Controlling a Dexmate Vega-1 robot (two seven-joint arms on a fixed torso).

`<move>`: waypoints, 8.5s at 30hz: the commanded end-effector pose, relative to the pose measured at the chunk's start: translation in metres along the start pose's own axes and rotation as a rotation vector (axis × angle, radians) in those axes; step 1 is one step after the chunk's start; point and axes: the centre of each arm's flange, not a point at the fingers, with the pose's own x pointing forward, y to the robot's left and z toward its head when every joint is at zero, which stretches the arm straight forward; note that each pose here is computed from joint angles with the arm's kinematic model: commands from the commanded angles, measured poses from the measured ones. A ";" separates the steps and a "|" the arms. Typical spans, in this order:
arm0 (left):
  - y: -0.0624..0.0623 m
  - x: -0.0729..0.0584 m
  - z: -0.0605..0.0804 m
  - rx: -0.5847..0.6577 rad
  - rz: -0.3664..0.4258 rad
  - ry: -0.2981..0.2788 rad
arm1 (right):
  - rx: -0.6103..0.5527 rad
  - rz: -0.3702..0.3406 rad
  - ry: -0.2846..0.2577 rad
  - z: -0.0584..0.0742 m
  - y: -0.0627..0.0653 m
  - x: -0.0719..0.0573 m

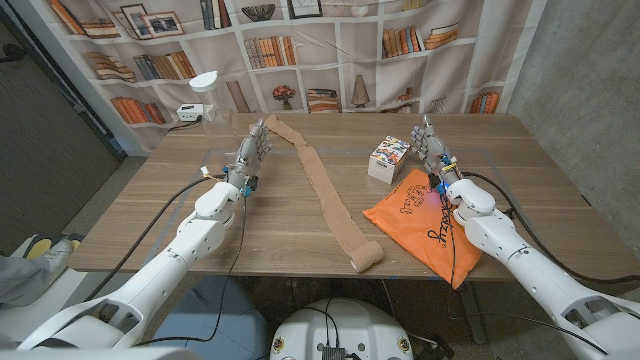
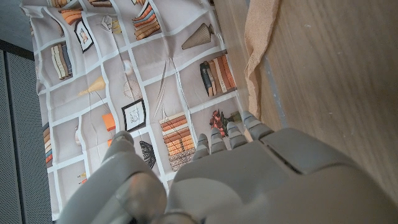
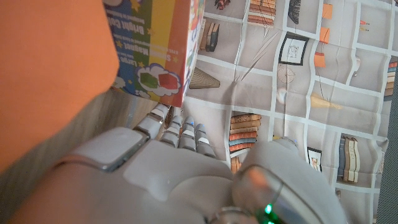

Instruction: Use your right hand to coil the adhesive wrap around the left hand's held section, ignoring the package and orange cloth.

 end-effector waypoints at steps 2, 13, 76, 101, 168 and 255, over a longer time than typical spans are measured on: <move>-0.005 -0.005 -0.001 -0.008 0.013 -0.006 | 0.002 0.017 0.022 -0.003 0.000 0.000; 0.000 -0.011 0.002 -0.005 0.017 -0.017 | 0.001 0.011 0.011 0.004 0.002 0.000; -0.031 -0.033 0.033 0.266 -0.015 -0.197 | -0.047 -0.032 -0.022 0.033 0.007 0.001; -0.046 -0.055 0.050 0.369 0.062 -0.301 | -0.040 -0.036 -0.026 0.030 -0.003 -0.013; -0.032 -0.091 0.081 0.535 0.421 -0.416 | -0.075 -0.032 -0.087 0.045 -0.008 -0.017; -0.015 -0.061 0.081 0.728 0.972 -0.404 | -0.030 -0.089 -0.053 0.028 -0.022 -0.031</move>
